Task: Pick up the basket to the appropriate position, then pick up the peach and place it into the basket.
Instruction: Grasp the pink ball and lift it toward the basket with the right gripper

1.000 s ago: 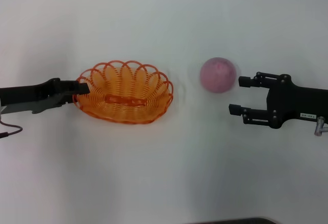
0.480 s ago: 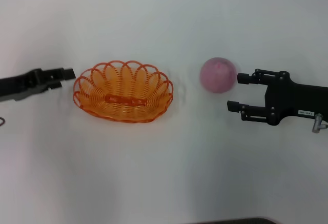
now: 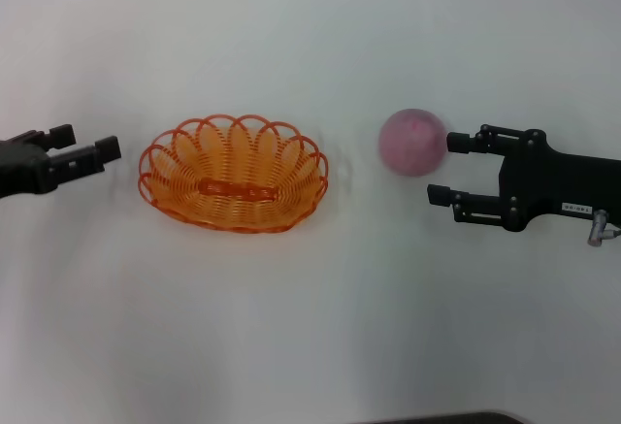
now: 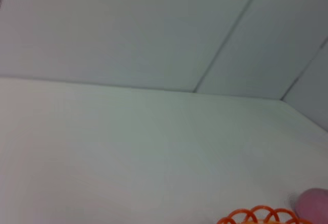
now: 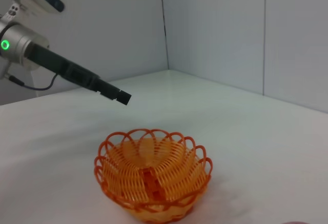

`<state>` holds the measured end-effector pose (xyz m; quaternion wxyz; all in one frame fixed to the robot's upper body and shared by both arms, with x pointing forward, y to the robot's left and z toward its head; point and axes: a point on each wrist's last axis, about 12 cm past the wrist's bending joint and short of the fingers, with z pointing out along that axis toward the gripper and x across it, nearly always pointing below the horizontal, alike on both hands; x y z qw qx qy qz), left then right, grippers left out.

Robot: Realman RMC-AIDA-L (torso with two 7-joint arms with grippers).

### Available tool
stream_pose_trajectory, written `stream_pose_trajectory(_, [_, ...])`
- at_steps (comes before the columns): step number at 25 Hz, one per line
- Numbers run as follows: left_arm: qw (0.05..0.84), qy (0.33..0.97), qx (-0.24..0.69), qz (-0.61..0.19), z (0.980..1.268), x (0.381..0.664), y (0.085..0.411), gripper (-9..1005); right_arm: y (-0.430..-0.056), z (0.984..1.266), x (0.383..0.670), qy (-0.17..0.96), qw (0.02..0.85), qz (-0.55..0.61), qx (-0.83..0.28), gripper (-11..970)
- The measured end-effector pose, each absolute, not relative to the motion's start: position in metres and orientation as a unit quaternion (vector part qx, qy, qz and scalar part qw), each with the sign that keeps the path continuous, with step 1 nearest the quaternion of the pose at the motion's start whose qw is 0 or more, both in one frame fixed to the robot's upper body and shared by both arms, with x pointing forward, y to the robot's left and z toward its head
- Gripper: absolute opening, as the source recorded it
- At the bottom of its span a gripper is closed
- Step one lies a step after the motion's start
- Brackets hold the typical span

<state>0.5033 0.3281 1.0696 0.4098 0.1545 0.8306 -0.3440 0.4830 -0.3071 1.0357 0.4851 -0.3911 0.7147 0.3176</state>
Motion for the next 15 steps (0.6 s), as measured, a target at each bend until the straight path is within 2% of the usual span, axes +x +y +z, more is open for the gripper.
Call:
stream_pose_trajectory(5, [0.464, 0.791, 0.229, -0.325, 1.066, 0.489, 0.329, 882, -0.306, 1.036, 0.484, 0.714, 0.488, 0.317, -0.389, 774])
stream_pose_trajectory(11, [0.55, 0.711, 0.309, -0.31, 1.054, 0.457, 0.325, 888, -0.305, 1.036, 0.484, 0.713, 0.49, 0.317, -0.39, 774])
stream_pose_trajectory(15, [0.555, 0.703, 0.322, -0.307, 1.045, 0.442, 0.324, 886, -0.305, 1.036, 0.484, 0.713, 0.49, 0.317, -0.388, 774])
